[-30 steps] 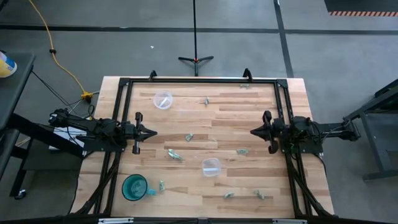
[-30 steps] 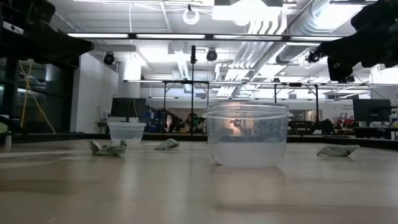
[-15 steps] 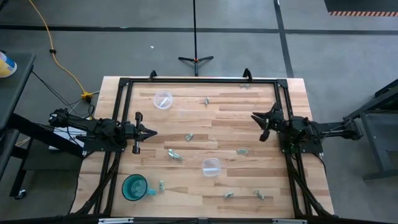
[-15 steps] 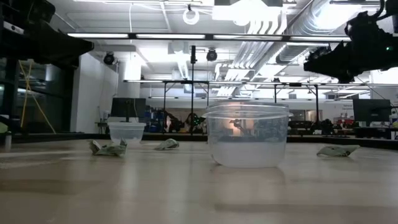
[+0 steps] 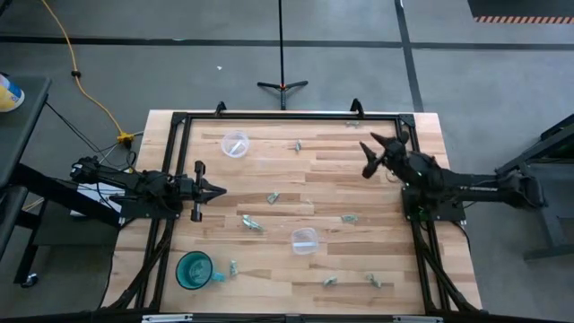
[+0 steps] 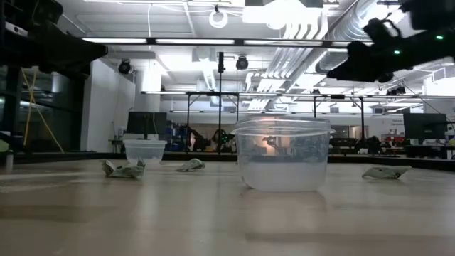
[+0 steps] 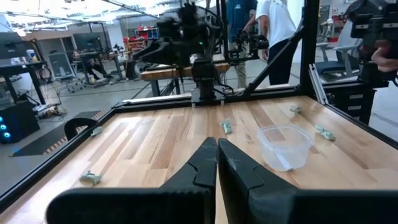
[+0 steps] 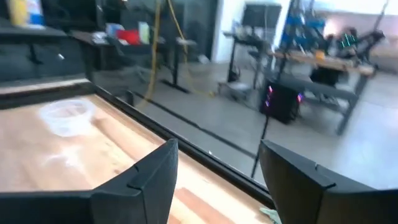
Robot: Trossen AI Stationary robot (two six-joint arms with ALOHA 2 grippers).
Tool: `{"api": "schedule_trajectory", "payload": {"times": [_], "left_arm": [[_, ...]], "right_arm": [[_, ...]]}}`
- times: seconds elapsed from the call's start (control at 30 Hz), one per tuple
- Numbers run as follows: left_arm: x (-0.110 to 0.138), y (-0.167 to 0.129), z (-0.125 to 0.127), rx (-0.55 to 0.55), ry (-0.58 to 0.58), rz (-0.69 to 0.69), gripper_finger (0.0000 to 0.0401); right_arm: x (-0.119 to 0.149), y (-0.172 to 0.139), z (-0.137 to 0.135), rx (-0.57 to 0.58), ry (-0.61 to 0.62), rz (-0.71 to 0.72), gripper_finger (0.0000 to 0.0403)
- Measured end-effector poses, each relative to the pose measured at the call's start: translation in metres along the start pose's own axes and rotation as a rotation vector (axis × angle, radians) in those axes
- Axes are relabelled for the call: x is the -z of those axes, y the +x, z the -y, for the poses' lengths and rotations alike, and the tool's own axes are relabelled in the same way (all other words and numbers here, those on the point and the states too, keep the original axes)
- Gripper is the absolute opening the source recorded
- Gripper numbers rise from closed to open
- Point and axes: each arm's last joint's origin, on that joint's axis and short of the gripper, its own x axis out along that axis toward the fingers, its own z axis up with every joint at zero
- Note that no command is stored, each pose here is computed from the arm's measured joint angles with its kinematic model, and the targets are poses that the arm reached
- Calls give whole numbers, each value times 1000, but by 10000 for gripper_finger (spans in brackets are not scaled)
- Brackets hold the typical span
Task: Pick and place Stevia / Truvia into bins
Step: Put the stevia packet into the bottom transparent container
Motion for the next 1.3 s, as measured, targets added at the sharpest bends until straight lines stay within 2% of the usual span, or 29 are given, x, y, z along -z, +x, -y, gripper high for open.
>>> {"api": "schedule_trajectory", "payload": {"times": [0.1,0.23,0.4,0.53,0.8,1.13,1.3], "left_arm": [[-1,0,0,-1,-18,8,49],[-1,0,0,-1,-27,10,49],[-1,0,0,-1,-27,9,49],[-1,0,0,0,-27,8,49],[1,0,0,2,-22,-15,49],[2,0,0,3,-20,-20,49],[2,0,0,4,-19,-19,49]], "right_arm": [[-18,20,4,67,56,-54,213],[-40,51,14,156,52,-175,206],[-42,96,28,175,120,-425,201],[-30,125,41,185,168,-570,199],[-2,163,64,274,204,-716,199],[44,183,68,299,229,-861,200],[56,187,68,339,236,-883,200]]}}
